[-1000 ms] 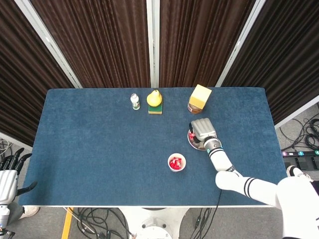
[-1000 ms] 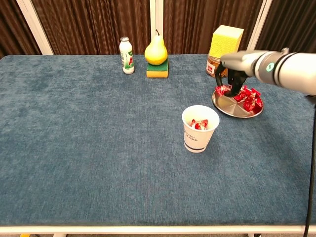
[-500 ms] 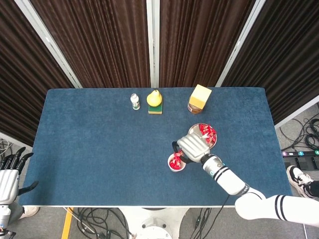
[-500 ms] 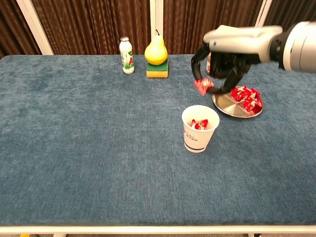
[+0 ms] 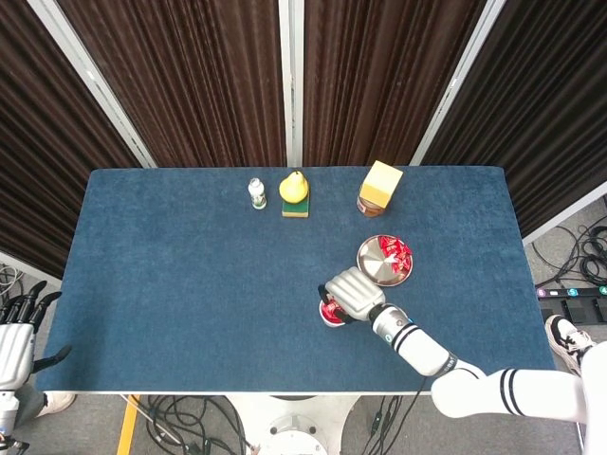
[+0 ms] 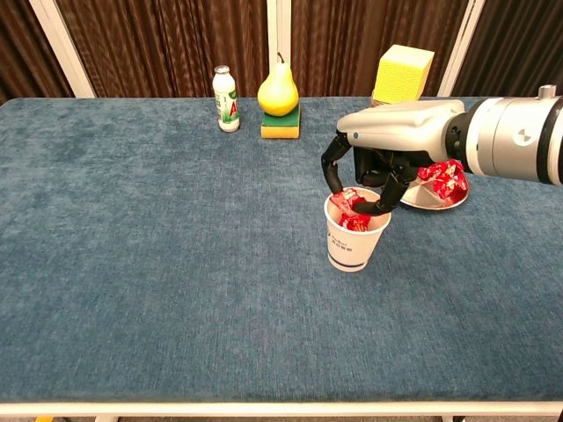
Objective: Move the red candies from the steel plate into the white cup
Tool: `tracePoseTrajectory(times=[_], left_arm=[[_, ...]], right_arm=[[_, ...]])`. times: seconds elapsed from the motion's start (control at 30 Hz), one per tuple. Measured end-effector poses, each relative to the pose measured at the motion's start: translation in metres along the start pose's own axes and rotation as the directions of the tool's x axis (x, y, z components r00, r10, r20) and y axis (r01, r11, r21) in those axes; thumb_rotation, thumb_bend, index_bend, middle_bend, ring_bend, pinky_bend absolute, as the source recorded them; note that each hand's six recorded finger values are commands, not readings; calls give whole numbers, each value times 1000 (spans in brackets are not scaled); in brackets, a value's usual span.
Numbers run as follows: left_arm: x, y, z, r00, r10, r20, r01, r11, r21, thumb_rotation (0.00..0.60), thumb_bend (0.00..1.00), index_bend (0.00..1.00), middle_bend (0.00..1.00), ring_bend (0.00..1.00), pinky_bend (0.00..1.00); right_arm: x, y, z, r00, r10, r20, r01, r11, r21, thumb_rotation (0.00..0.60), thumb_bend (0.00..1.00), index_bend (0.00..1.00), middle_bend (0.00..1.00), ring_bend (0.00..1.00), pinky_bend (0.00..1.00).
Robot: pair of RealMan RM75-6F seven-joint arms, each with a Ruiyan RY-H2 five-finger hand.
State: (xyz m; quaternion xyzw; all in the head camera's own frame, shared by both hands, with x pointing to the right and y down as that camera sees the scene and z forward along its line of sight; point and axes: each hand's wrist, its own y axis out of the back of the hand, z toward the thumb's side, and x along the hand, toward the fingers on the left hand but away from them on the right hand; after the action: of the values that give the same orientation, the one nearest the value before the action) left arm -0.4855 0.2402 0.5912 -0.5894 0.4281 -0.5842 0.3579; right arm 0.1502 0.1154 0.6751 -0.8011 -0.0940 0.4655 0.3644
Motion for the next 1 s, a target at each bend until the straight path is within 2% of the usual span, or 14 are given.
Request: tracePoseTrajectory(times=[0.3, 0.5, 0.6, 0.67, 0.83, 0.93, 1.0], left_arm=[[1, 0, 0, 1000, 1, 2, -1, 1000, 0, 600, 96, 233, 163, 176, 161], [2, 0, 1, 1000, 1, 6, -1, 1000, 0, 600, 96, 233, 163, 176, 161], [2, -1, 1, 1000, 1, 7, -1, 1000, -3, 600, 96, 233, 163, 176, 161], [2, -2, 1, 1000, -1, 6, 1, 1000, -4, 600, 96, 233, 163, 176, 161], [1, -3, -1, 1000, -4, 0, 4, 1000, -6, 600, 96, 233, 163, 176, 161], [0, -3, -2, 1000, -3, -2, 3, 1000, -7, 600, 96, 233, 163, 176, 161], [0, -3, -2, 1000, -3, -7, 3, 1000, -8, 600, 96, 233, 163, 176, 161]], right_arm=[[6, 9, -10, 999, -27, 23, 28, 1000, -8, 600, 341, 332, 947, 971, 1000], [14, 30, -52, 984, -96, 149, 98, 995, -5, 600, 341, 330, 947, 972, 1000], [15, 32, -80, 966, -97, 241, 100, 995, -2, 600, 342, 341, 947, 972, 1000], [16, 30, -102, 946, -83, 312, 88, 996, -2, 600, 341, 358, 948, 972, 1000], [15, 13, -151, 887, -15, 461, 20, 1000, -6, 600, 340, 378, 948, 972, 1000], [9, 0, -165, 868, 20, 497, -25, 1000, 4, 600, 337, 378, 948, 972, 1000], [3, -7, -168, 863, 33, 504, -45, 999, 11, 600, 330, 378, 948, 972, 1000]])
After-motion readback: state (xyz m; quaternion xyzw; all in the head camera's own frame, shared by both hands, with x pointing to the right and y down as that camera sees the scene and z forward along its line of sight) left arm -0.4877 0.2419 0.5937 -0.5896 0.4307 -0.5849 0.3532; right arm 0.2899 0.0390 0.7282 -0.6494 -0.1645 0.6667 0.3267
